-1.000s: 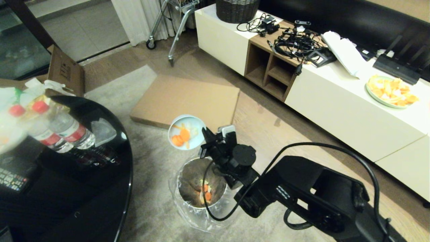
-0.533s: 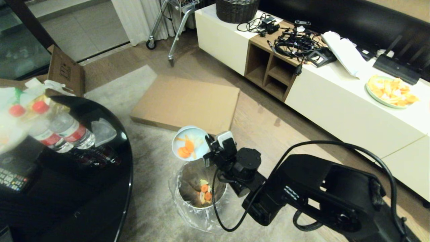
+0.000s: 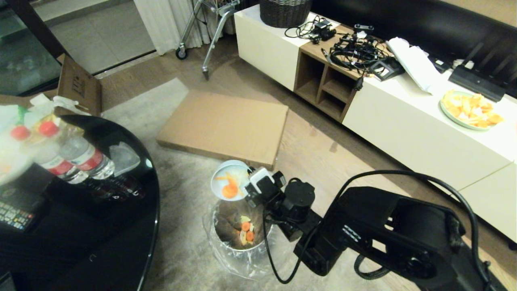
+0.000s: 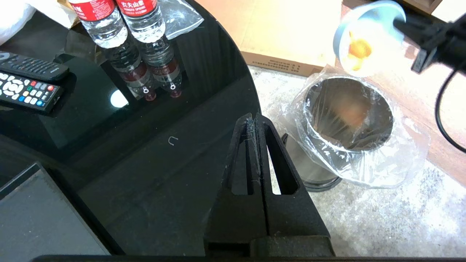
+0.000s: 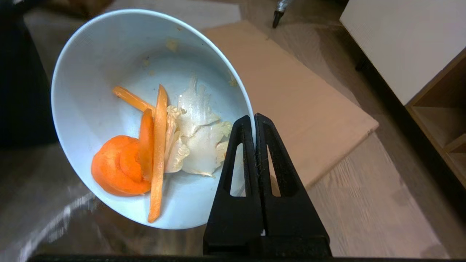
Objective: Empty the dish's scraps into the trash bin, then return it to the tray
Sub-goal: Pour the leftover food from the bowl into the trash can
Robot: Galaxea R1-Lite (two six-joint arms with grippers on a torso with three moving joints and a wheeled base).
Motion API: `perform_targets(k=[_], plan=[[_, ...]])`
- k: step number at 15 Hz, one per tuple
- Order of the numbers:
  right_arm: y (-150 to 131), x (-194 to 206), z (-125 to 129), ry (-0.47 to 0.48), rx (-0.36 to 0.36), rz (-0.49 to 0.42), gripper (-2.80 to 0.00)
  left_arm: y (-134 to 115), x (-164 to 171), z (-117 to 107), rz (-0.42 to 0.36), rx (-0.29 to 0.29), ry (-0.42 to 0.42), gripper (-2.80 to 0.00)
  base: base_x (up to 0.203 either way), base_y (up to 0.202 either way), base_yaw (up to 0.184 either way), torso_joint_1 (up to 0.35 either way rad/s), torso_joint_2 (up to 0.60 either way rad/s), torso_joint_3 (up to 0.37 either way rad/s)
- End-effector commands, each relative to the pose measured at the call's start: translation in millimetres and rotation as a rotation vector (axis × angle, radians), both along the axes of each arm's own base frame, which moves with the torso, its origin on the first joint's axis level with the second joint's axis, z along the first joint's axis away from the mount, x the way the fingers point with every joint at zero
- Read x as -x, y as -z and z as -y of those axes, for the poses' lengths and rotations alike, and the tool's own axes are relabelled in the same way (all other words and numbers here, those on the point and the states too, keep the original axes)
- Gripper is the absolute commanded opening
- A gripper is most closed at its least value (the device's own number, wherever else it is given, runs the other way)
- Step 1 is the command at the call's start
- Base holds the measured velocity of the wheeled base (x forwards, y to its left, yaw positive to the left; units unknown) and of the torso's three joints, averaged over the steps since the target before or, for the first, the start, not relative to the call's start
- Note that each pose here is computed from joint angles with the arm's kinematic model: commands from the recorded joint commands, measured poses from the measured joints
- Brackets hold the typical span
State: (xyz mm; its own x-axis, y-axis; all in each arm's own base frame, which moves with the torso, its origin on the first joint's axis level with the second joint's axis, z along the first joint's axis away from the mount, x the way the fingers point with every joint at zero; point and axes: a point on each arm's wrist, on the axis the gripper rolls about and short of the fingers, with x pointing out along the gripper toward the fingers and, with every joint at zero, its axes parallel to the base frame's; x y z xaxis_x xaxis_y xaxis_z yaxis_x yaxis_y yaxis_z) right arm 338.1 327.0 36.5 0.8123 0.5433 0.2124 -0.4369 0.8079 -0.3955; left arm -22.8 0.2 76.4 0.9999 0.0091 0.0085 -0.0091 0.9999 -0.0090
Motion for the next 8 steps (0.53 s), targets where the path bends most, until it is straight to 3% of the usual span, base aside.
perform_targets(k=[1,8], plan=[[-0.1,7.1,5.9,0.004,0.014,0.017,-2.80,0.0,0.0,0.0,0.001,0.000,0.000,-2.80,0.000,0.000,0.000,0.000,0.00,0.000],[1.1,21.1,20.4,0.018,0.161,0.030,-2.80,0.0,0.0,0.0,0.001,0.000,0.000,-2.80,0.000,0.000,0.000,0.000,0.00,0.000]])
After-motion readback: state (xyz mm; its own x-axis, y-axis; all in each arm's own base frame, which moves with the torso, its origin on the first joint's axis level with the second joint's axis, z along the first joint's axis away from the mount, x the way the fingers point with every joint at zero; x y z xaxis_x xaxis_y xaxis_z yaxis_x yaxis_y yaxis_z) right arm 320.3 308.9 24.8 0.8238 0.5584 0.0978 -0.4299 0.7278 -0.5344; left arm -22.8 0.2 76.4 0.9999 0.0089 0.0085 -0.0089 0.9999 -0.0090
